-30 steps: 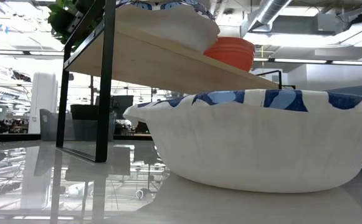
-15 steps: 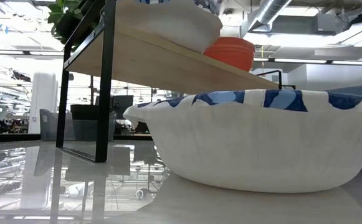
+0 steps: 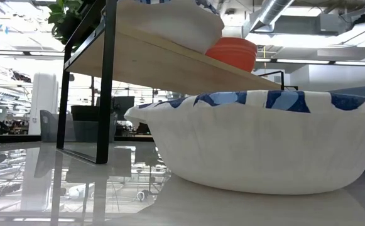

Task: Place and stack bowls onto a shelf
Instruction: Stack the white patterned bowl on top of the white patterned bowl on the shelf

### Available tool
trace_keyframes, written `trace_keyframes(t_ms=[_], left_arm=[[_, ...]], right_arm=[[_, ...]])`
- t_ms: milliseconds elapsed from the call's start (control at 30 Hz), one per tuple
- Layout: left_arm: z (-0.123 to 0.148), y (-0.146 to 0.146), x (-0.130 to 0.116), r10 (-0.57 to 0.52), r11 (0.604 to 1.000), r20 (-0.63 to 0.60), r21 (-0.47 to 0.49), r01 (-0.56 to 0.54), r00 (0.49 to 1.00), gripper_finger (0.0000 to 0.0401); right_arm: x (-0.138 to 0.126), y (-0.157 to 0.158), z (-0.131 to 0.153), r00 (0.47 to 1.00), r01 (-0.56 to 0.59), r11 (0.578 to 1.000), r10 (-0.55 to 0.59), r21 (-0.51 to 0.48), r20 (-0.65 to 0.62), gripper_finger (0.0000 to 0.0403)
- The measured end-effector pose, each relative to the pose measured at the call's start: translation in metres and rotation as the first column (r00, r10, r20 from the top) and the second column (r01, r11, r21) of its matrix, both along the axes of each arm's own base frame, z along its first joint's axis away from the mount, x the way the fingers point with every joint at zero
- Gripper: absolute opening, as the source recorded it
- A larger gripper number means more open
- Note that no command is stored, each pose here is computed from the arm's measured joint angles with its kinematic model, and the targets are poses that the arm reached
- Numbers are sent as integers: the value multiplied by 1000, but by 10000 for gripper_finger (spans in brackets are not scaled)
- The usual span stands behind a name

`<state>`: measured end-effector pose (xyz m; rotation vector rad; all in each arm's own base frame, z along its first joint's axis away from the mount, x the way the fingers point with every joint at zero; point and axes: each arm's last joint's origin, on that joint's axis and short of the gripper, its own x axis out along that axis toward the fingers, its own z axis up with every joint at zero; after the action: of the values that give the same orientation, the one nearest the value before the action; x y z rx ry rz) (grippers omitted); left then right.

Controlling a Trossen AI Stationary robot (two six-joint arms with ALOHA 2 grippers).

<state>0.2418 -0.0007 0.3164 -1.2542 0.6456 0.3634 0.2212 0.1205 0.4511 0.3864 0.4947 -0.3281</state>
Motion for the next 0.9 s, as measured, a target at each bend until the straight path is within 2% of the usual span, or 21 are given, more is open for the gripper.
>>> trace_keyframes(t_ms=[100,300,433,633,900], left_arm=[[2,0,1,-31,999,25,12,30,999,128],[9,-1,3,-130,991,105,-30,134,986,194],[9,-2,0,-146,987,95,-54,151,985,223],[4,-3,-10,-190,978,7,-90,190,982,238],[4,-2,-25,-187,981,-61,-67,183,980,238]], right_arm=[[0,0,0,1000,-2,1000,2,-3,-1,260],[-1,-2,-2,1000,2,1000,-2,-14,-20,260],[-1,-2,-2,1000,2,1000,-2,-14,-20,260],[-1,-2,-1,1000,2,1000,-3,-13,-19,260],[0,-1,-2,1000,-8,1000,8,-4,-23,260]])
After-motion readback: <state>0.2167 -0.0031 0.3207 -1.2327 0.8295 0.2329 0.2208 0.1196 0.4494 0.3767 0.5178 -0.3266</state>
